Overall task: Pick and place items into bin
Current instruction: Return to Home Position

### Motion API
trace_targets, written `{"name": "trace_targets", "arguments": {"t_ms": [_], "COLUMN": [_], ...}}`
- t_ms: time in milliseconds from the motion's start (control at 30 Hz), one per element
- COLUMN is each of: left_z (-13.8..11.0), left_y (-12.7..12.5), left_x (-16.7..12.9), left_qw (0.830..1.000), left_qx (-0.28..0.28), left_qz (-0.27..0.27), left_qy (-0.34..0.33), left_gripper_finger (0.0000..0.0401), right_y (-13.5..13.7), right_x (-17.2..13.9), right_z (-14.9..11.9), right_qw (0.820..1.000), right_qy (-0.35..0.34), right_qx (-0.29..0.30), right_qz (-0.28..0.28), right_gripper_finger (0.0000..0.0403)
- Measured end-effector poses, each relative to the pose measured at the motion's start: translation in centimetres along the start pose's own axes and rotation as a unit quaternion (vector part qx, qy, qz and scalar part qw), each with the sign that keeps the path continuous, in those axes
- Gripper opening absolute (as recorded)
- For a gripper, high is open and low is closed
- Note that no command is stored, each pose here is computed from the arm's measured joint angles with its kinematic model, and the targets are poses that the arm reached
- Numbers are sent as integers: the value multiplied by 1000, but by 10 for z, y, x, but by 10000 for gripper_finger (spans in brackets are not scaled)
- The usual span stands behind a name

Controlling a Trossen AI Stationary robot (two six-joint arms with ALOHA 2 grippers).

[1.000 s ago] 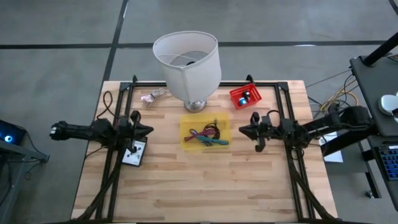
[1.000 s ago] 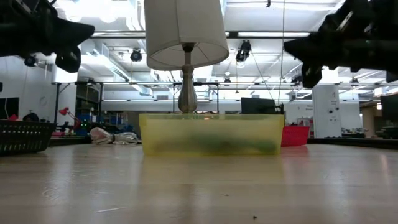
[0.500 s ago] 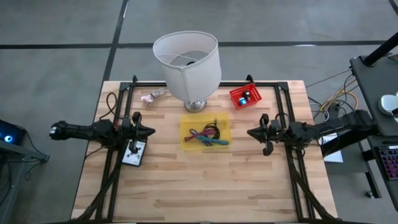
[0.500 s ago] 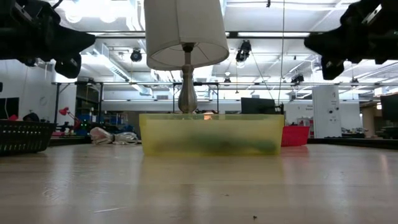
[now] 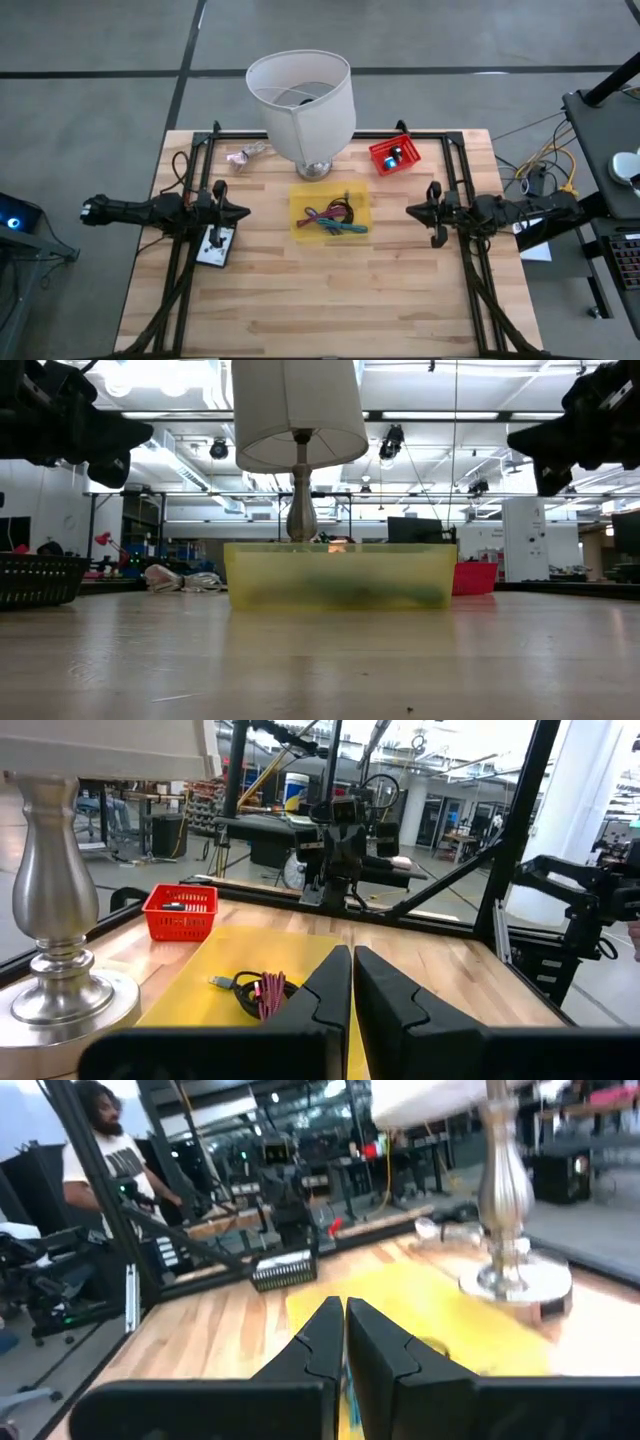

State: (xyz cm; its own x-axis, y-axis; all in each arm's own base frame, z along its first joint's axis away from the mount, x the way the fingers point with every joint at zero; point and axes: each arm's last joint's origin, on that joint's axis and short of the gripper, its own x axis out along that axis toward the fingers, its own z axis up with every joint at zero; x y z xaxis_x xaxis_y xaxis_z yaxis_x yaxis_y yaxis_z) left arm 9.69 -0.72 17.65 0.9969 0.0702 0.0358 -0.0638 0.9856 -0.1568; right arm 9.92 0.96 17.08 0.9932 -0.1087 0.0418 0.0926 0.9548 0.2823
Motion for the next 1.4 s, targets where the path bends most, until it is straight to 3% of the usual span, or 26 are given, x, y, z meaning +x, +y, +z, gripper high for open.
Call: {"name": "trace_targets", "arguments": {"t_ms": [1400], "left_z": [-11], "left_y": [0], "left_x": [3], "left_qw": [1000], "left_qx": [4], "left_qz": [-13], "left_qy": [22], "left_gripper_finger": [0], "right_y": [-1], "right_x": [-2], "right_z": [-1], "right_qw": [1000], "right_qy": [5], "right_qx": [-25], "right_qz": [6], "right_gripper_finger": [8]}}
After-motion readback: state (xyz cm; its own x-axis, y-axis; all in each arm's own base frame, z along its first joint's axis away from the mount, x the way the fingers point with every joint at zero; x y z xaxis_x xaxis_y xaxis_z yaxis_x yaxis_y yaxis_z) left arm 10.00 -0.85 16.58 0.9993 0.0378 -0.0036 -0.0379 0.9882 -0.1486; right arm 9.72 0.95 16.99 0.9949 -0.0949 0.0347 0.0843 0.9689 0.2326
